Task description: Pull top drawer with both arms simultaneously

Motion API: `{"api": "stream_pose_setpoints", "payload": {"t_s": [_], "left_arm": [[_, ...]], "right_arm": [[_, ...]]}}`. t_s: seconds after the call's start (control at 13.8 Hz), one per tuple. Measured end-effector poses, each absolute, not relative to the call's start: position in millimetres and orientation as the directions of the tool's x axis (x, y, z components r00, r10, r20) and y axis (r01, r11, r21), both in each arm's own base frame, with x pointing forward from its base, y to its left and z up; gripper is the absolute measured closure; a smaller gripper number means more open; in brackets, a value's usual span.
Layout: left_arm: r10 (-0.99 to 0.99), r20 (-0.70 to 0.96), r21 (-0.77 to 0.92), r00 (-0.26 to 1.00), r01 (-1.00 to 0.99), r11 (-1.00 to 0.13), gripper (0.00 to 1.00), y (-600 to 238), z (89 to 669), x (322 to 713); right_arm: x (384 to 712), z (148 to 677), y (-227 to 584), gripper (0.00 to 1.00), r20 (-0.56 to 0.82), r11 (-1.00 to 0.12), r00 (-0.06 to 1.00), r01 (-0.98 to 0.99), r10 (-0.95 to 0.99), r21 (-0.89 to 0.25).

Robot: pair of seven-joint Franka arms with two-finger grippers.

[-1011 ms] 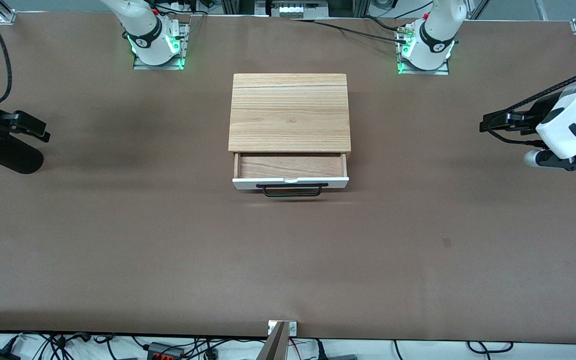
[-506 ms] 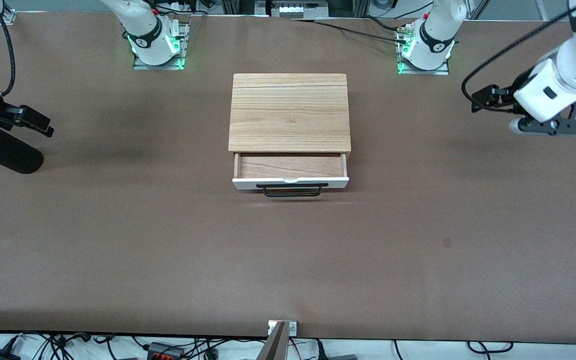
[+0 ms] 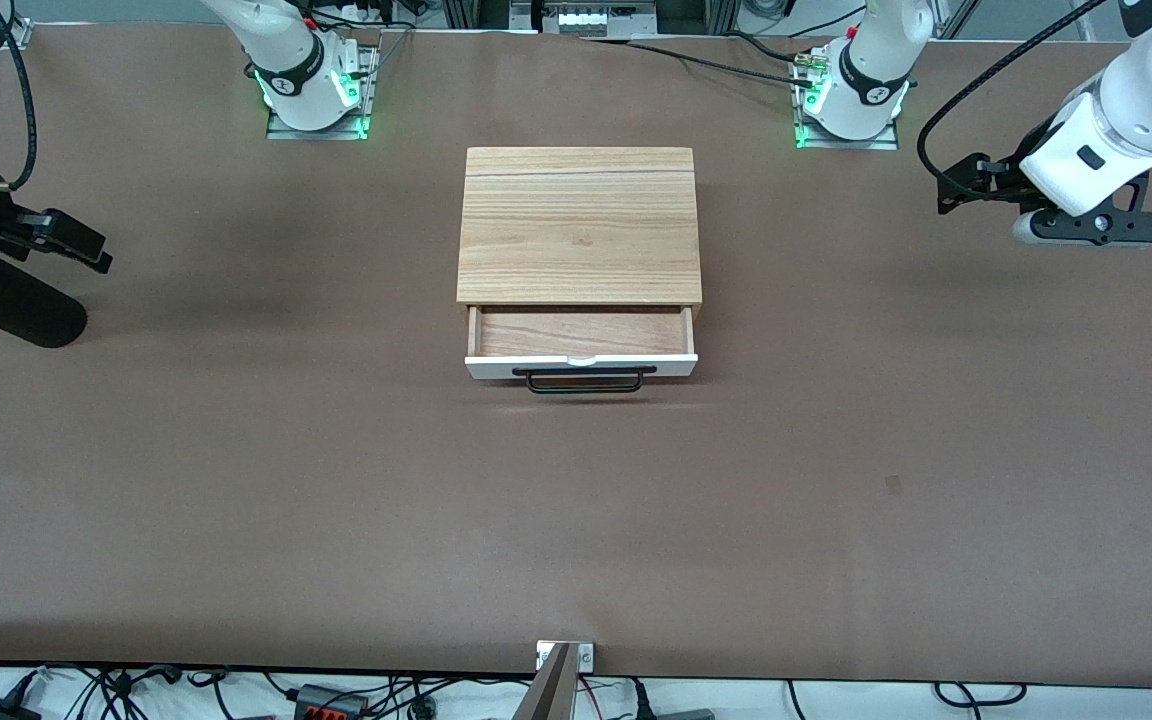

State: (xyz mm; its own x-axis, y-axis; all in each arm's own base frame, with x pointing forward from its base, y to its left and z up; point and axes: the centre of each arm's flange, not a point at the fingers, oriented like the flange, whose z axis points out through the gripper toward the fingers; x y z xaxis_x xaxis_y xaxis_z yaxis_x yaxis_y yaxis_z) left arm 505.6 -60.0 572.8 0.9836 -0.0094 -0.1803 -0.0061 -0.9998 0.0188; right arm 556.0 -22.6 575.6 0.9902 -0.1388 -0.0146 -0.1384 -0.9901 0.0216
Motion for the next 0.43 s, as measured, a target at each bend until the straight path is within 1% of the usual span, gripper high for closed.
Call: {"api": "stream_pose_setpoints", "payload": {"t_s": [0.43], "left_arm": [[0.007, -0.196, 0.047, 0.981, 0.017, -0.999, 0.0, -52.7, 565.9, 509.8]], "right_arm": [[555.9, 575.5, -19.8, 0.0, -0.016, -0.991, 0.991, -0.134, -0.134, 0.022]]}}
